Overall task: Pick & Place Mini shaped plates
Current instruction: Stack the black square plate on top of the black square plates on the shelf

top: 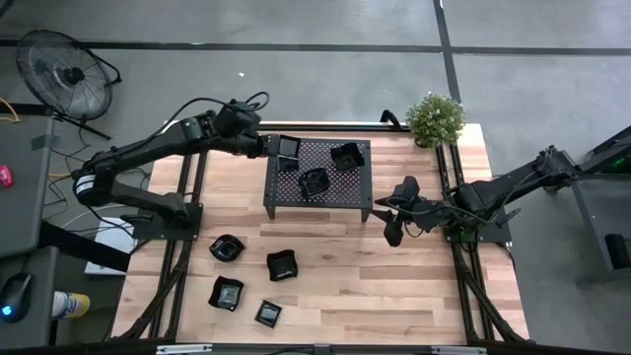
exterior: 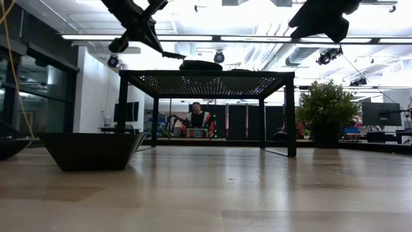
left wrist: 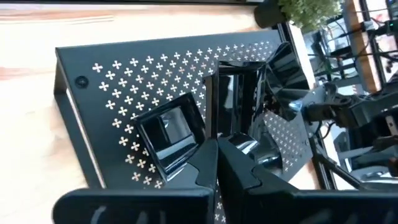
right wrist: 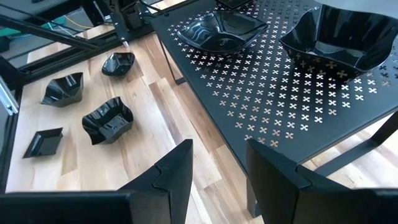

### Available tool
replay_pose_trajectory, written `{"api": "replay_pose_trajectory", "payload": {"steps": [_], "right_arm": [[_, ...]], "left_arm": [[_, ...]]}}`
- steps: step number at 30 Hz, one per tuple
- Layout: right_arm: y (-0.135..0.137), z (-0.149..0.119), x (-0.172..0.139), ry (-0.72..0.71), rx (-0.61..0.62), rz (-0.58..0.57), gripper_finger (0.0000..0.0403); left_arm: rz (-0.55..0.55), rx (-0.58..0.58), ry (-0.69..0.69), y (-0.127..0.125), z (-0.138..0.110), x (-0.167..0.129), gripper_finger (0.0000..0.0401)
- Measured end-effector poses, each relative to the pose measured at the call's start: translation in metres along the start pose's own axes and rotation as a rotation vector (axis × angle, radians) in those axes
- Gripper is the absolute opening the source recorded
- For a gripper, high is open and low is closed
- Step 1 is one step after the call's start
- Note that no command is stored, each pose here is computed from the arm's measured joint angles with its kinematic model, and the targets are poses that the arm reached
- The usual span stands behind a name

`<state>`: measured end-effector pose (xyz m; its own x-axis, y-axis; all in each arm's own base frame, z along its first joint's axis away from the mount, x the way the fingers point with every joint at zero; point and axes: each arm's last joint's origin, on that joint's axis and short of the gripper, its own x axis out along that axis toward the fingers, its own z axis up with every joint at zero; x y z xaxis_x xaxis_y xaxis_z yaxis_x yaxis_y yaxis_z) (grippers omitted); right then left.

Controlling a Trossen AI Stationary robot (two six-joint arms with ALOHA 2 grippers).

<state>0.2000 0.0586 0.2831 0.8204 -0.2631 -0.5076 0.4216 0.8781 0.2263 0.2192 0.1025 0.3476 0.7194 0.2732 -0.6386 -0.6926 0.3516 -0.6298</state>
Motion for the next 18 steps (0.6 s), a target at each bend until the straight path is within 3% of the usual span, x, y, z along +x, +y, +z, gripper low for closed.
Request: {"api": "replay_pose_trajectory", "payload": {"steps": [9, 13, 18], "right_arm": [[0.000, 0.000, -0.001, -0.001, 0.008, 0.004, 0.0142], [0.000, 0.000, -0.001, 0.006, 0.008, 0.014, 0.0142], [0.000, 0.000, -0.001, 0.006, 0.008, 0.013, 0.0142]], "left_arm": [[-0.063, -0.076, 0.011, 0.020, -0.018, 0.015, 0.0000], [-0.141, -0.108, -0.032, 0.020, -0.020, 0.017, 0.0000], [-0.024, -0.134, -0.014, 0.030, -0.025, 0.020, 0.0000]]}}
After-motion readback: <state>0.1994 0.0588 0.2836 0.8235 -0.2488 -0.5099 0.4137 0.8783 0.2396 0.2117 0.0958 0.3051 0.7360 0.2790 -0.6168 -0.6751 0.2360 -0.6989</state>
